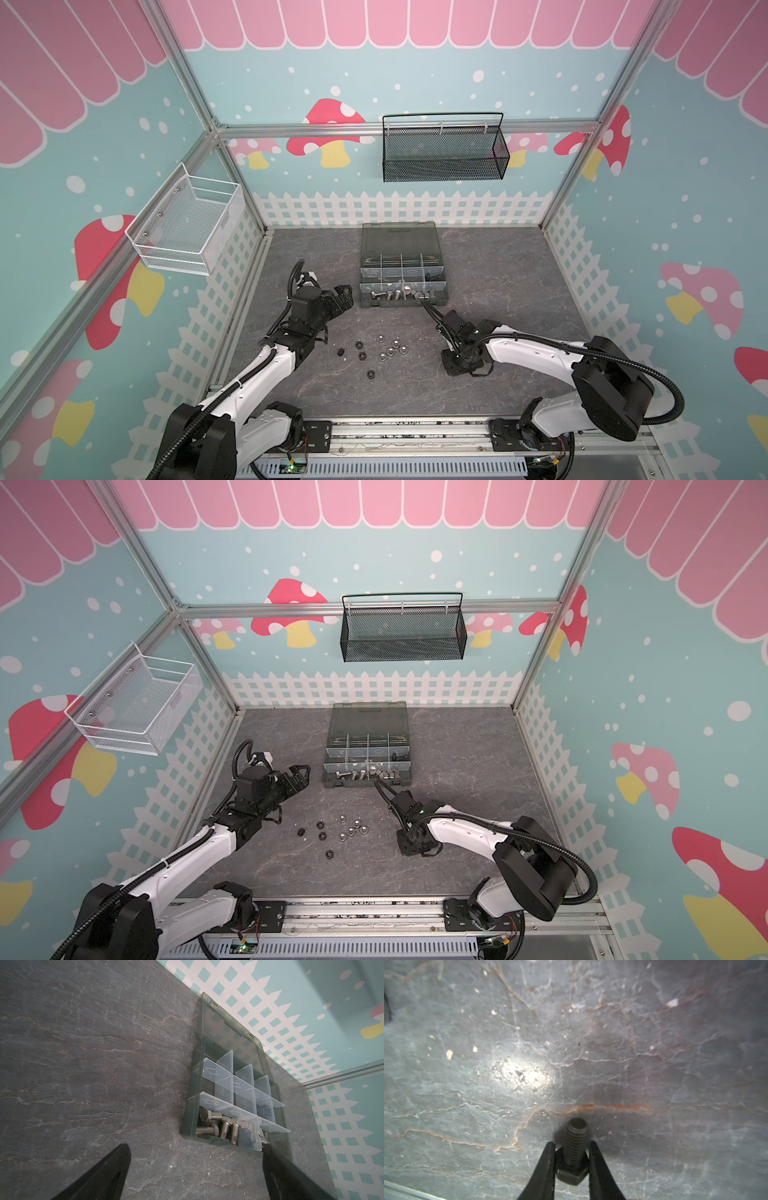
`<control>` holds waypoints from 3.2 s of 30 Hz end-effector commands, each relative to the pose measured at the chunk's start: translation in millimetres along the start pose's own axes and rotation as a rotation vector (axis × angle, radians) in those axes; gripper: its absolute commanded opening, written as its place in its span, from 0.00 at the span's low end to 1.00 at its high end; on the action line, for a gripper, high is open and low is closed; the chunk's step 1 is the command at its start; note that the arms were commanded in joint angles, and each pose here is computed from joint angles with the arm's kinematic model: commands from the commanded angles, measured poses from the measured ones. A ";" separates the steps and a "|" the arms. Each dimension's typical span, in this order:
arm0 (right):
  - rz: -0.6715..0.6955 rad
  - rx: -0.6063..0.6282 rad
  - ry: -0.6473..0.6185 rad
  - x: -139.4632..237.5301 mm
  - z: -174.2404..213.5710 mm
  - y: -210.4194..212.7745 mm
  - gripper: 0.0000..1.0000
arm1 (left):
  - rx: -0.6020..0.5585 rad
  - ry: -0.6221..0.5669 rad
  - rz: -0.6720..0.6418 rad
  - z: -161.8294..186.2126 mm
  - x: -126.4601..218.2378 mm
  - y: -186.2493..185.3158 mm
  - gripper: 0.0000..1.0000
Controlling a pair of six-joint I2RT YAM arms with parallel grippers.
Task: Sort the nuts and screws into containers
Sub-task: 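Carry the black bolt with the right gripper into the organizer compartment, then open the right gripper to release the bolt while the left gripper moves toward the nuts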
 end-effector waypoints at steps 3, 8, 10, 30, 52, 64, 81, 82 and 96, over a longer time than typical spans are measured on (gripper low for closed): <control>0.040 -0.018 -0.155 25.7 -34.8 2.3 0.00 | 0.030 0.007 -0.016 4.3 -2.4 9.1 1.00; 0.080 -0.009 -0.253 43.8 -63.2 2.2 0.00 | 0.035 0.008 -0.015 5.1 -2.6 11.4 1.00; 0.099 -0.006 -0.292 50.8 -75.4 1.7 0.00 | 0.037 0.007 -0.014 5.0 -2.9 11.7 1.00; 0.133 0.011 -0.548 75.2 -200.9 -34.1 0.00 | 0.046 0.014 -0.012 5.2 -3.7 12.7 1.00; 0.119 0.065 -0.488 24.1 -277.3 -49.4 0.00 | 0.030 -0.004 -0.032 -0.2 4.2 14.1 1.00; 0.102 0.082 -0.452 4.9 -286.4 -50.3 0.10 | 0.028 -0.002 -0.047 -2.0 6.1 15.4 1.00; 0.079 0.088 -0.485 22.3 -289.0 -46.0 0.37 | 0.013 0.019 -0.148 -0.4 18.3 27.7 1.00; 0.079 0.087 -0.491 25.0 -288.7 -45.8 0.38 | 0.011 0.028 -0.160 1.2 19.2 29.8 0.99; 0.056 0.039 -0.632 69.6 -263.7 -47.7 0.59 | 0.012 0.180 -0.237 30.9 33.5 43.6 0.96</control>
Point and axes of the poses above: each gripper's point midway between its finger pads, its own x axis back along the fingers, its own y axis along the line the jaws close on, z = x × y, the point moved 3 cm from there along x, back along the fingers, and after that the axes turned 3 degrees about x, right-handed, at the moved point
